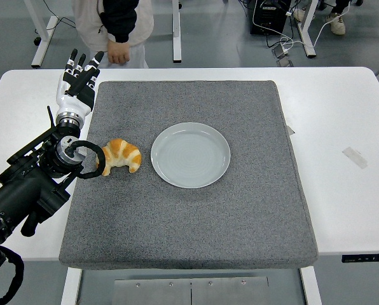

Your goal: Place the bread on the plate

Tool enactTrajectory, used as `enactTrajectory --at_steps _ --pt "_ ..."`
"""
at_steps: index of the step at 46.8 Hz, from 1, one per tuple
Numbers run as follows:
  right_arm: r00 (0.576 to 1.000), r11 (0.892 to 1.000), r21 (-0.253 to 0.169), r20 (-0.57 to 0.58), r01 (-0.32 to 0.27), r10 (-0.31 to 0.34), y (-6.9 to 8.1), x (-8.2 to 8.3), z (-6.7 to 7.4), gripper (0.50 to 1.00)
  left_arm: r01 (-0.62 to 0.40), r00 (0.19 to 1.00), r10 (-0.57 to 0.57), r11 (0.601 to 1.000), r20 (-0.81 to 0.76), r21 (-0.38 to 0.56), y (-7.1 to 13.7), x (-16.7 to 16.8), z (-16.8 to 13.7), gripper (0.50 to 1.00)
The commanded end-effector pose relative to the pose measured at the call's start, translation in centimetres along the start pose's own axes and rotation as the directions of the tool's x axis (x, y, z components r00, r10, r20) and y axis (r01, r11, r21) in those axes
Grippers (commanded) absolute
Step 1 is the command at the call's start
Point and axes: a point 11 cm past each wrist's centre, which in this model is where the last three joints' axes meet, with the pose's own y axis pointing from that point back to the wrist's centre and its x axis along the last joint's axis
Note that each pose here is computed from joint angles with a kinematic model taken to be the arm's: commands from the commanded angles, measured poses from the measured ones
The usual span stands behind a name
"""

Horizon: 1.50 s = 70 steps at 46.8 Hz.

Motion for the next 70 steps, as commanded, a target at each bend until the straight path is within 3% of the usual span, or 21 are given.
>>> enactTrajectory --at_steps 1,10,17,21,38,48,57,70 --pt "1.000 1.000 0.000 0.001 0.000 0.000 0.0 0.0 0.0 1.000 0.000 1.000 0.000 1.000 -0.001 -0.001 0.0 0.0 0.0 1.000" --pt "1.000 1.000 0.000 0.001 0.000 0.000 0.0 0.0 0.0 1.000 0.036 0.999 -0.036 0.999 -0.016 -0.001 0.0 -0.2 0.1 1.000" --pt "1.000 1.000 0.000 0.000 0.000 0.000 0.0 0.0 0.0 1.000 0.036 0.999 -0.035 0.999 0.015 -0.032 -0.4 1.2 2.4 1.000" --pt "1.000 1.000 0.000 0.000 0.000 0.000 0.0 0.0 0.0 1.000 0.085 0.995 -0.083 0.996 0.048 -0.024 -0.5 0.7 2.5 0.999" --pt "1.000 1.000 0.000 0.001 0.000 0.000 0.0 0.0 0.0 1.000 0.130 0.981 -0.113 0.987 0.159 -0.098 -1.8 0.6 8.2 0.999" --pt "1.000 1.000 0.000 0.000 0.000 0.000 0.0 0.0 0.0 1.000 0.219 0.953 -0.178 0.964 0.247 -0.150 -3.0 -2.2 12.7 0.998" --pt "1.000 1.000 0.000 0.000 0.003 -0.003 0.0 -0.1 0.0 1.000 0.463 0.831 -0.406 0.884 0.379 -0.069 -2.0 -5.4 14.9 0.998" --pt "1.000 1.000 0.000 0.000 0.000 0.000 0.0 0.0 0.0 1.000 0.605 0.611 -0.579 0.781 0.539 0.153 -0.3 -6.1 14.6 0.996"
